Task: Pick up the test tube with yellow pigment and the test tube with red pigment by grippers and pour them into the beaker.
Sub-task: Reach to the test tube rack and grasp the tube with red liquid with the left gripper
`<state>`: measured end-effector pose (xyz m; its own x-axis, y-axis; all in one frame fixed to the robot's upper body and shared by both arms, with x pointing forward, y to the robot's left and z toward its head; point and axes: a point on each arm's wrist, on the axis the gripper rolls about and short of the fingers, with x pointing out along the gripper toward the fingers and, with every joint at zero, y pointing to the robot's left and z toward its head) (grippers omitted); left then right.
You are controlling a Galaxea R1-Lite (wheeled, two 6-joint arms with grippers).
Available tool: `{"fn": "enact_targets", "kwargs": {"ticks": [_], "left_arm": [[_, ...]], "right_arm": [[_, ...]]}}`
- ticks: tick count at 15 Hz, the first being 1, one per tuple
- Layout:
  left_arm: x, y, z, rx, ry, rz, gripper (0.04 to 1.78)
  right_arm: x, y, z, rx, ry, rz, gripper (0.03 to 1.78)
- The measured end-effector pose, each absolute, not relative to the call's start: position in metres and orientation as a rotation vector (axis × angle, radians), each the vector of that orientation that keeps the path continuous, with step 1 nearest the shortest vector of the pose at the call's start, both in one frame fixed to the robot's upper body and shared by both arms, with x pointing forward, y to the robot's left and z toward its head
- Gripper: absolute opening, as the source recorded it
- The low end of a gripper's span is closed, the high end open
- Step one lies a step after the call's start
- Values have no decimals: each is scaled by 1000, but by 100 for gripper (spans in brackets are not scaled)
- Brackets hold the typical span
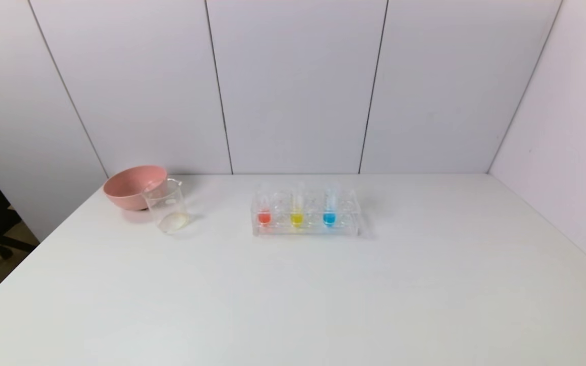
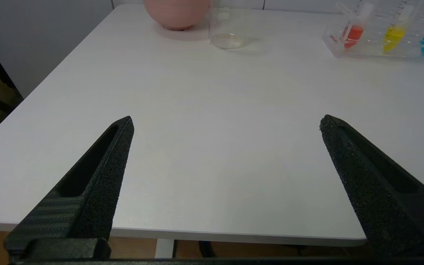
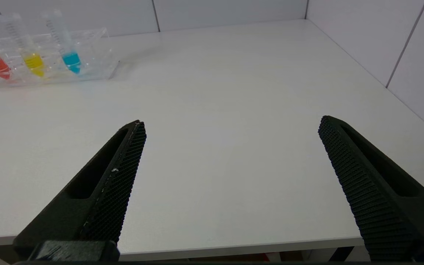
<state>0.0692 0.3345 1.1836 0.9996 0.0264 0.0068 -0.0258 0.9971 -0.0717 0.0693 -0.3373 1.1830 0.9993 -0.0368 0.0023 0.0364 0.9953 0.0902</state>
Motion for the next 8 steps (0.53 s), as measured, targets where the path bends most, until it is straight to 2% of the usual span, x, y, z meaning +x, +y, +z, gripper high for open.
{"fn": "enact_targets", "kwargs": {"ticks": [3, 8], "left_arm": [[65, 334, 1204, -67, -45, -13, 176], [84, 333, 1261, -85, -19, -61, 176]], "right_arm": [[69, -337, 1183, 90, -4, -37, 171], [69, -337, 1183, 90, -4, -37, 171]]}}
